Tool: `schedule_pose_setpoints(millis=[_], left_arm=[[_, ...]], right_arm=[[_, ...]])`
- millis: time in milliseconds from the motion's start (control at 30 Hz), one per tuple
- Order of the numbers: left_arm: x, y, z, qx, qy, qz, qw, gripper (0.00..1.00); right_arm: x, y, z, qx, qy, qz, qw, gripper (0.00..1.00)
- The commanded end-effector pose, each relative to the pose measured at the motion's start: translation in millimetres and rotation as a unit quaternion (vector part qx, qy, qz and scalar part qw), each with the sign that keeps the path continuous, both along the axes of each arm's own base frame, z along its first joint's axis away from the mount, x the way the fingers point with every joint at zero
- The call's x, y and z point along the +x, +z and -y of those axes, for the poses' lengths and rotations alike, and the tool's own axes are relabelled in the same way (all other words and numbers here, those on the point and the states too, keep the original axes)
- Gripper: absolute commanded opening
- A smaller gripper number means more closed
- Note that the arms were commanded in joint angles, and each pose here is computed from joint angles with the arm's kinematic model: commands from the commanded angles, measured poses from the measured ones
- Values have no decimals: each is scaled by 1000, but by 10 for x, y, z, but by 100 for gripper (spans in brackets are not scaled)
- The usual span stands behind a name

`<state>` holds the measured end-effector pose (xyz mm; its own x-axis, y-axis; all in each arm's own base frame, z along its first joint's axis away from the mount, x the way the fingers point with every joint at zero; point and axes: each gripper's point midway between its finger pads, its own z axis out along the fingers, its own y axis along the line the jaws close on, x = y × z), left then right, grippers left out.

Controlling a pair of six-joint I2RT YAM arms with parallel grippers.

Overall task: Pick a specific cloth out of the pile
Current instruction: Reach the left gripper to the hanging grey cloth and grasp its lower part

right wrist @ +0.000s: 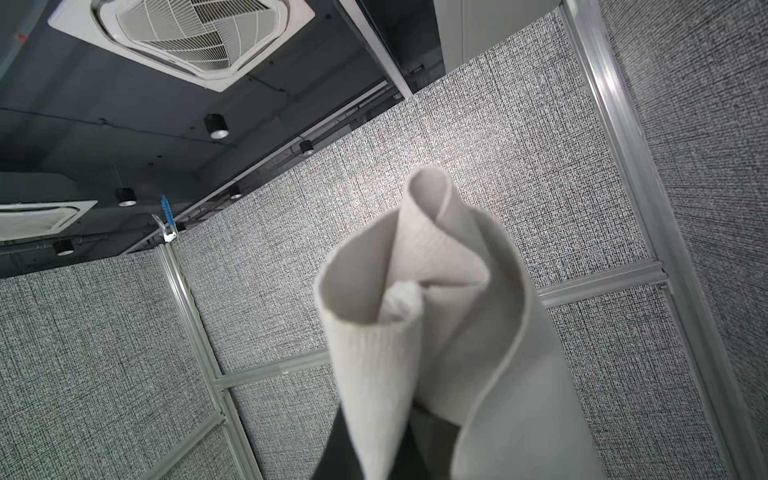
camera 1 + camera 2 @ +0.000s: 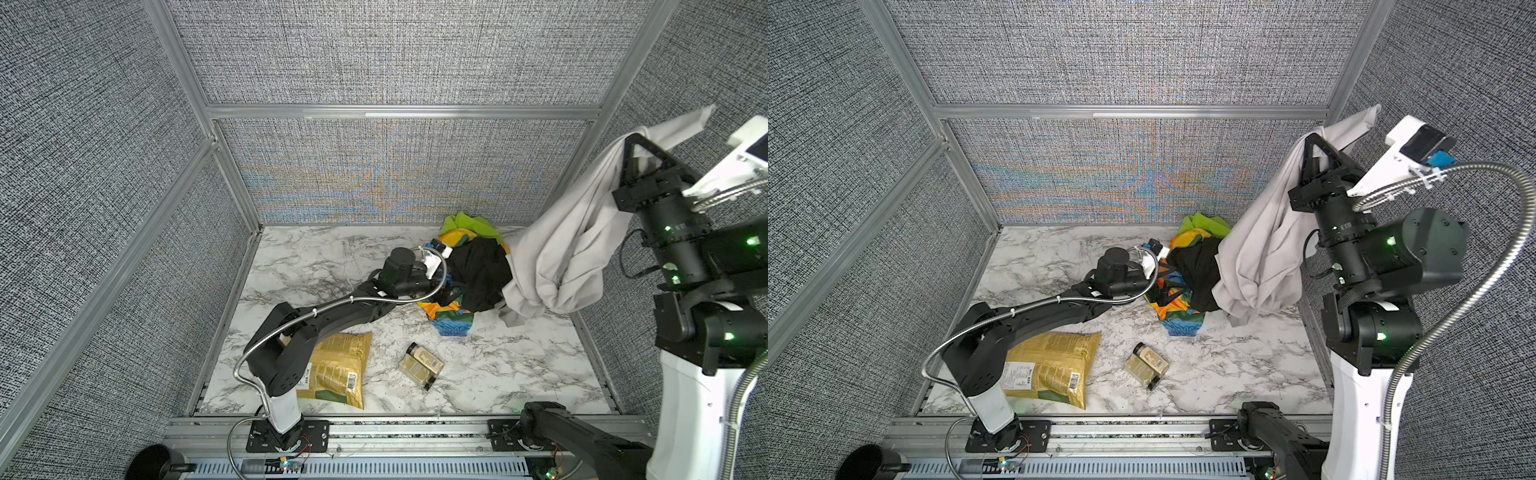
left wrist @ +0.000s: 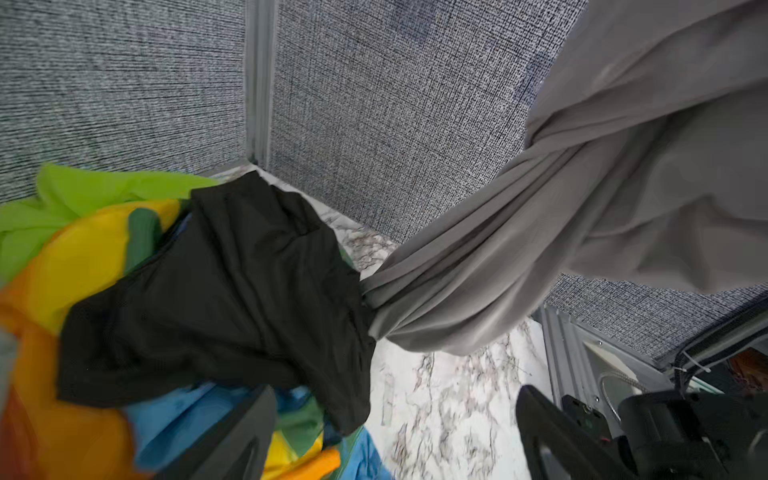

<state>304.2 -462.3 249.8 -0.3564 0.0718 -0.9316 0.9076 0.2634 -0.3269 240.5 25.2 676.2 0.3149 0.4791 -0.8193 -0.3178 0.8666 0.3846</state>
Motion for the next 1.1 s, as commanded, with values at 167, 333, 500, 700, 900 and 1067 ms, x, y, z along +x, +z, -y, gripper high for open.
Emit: schedule_pose_setpoints(millis=[167,333,500,700,900,1067], left_arm=[[-435,187,658,-73,-60,52,994,93],[-441,-66,1057,-45,-51,56,996,93],[-336,-248,1295,-34,-21,44,998,90],[-247,-398,1329,-35,6,17,999,49],[-217,-367,1263,-41,14,7,999,3],[-316,-152,1164,-54,-4,14,998,0]], right_arm=[[-94,172,44,21,-4,28,999,0],[-39,143,16,29,10,22,999,0],[-5,110,-21,34,24,14,999,0],[-17,99,-32,36,28,14,999,0],[-76,68,-21,37,25,13,999,0],[-154,-36,50,30,-1,3,1000,0]])
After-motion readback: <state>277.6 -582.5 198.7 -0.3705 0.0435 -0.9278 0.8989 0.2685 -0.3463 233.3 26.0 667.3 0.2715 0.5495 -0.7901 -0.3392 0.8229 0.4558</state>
